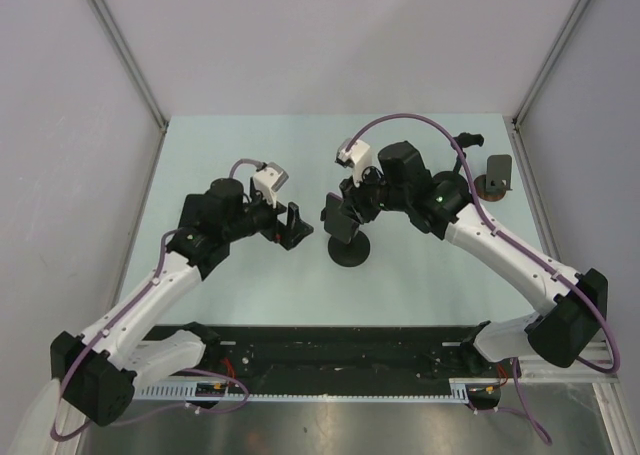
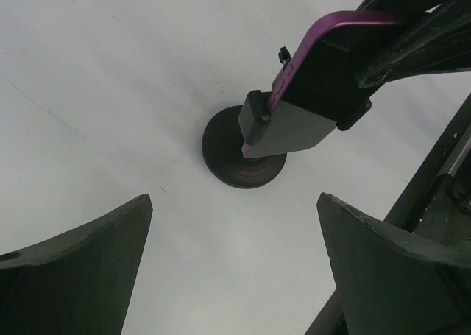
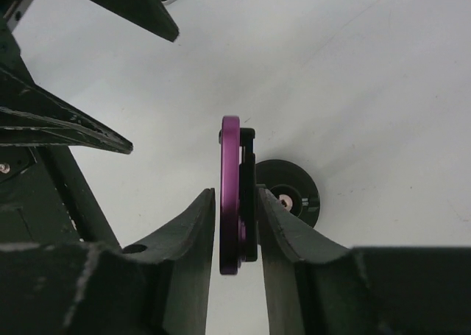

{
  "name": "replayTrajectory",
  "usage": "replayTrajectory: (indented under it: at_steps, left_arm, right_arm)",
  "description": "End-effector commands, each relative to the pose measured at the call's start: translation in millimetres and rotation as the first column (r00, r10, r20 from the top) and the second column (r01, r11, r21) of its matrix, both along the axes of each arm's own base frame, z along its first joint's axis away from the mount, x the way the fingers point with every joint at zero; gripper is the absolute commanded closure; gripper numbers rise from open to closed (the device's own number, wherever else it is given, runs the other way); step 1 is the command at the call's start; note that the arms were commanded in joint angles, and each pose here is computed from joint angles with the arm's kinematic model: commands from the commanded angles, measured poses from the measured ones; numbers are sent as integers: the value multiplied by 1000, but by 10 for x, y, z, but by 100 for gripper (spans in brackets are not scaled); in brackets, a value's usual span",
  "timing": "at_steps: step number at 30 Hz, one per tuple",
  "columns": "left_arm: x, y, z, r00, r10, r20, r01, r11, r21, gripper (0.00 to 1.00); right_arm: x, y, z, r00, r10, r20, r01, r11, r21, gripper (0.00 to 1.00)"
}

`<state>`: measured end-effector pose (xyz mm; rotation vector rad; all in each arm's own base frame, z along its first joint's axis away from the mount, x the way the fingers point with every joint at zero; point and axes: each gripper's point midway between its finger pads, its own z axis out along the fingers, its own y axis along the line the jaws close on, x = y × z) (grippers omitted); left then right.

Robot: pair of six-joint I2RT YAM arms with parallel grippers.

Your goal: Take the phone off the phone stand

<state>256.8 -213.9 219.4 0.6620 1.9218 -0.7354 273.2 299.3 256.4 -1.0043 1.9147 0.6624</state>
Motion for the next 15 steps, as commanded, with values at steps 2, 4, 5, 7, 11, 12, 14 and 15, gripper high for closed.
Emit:
replayTrajectory:
  at_steps: [2,4,5,7,11,12,14,15]
  left_arm:
    - [163,-114,228,995,-15,100,15,1000,-4,2]
    - [216,-94,210,993,13,115,-12,1000,-10,2]
    - [232,-84,205,993,29,117,-27,1000,-15,3]
    - [248,-87,203,990,37,133,-33,999,-29,4]
    - [261,-121,129,992,24,127,-20,999,-31,5]
    - [265,-137,77,993,16,118,-13,1000,-26,5]
    - [269,-156,44,994,6,112,-3,1000,-27,7]
    - [270,-177,33,994,-3,113,7,999,-33,7]
  right_arm:
    - [28,89,236,996,33,80,-38,997,60,57]
    - [47,127,223,996,20,85,-25,998,58,45]
    - [85,132,225,995,2,96,-8,998,56,42]
    - [92,157,214,995,-8,95,2,998,56,41]
    - [154,182,126,995,-42,95,39,999,33,41]
    - [149,194,100,995,-37,93,35,999,27,41]
    - [126,230,73,996,-25,88,24,999,21,44]
    - [127,236,41,996,-24,83,23,1000,14,46]
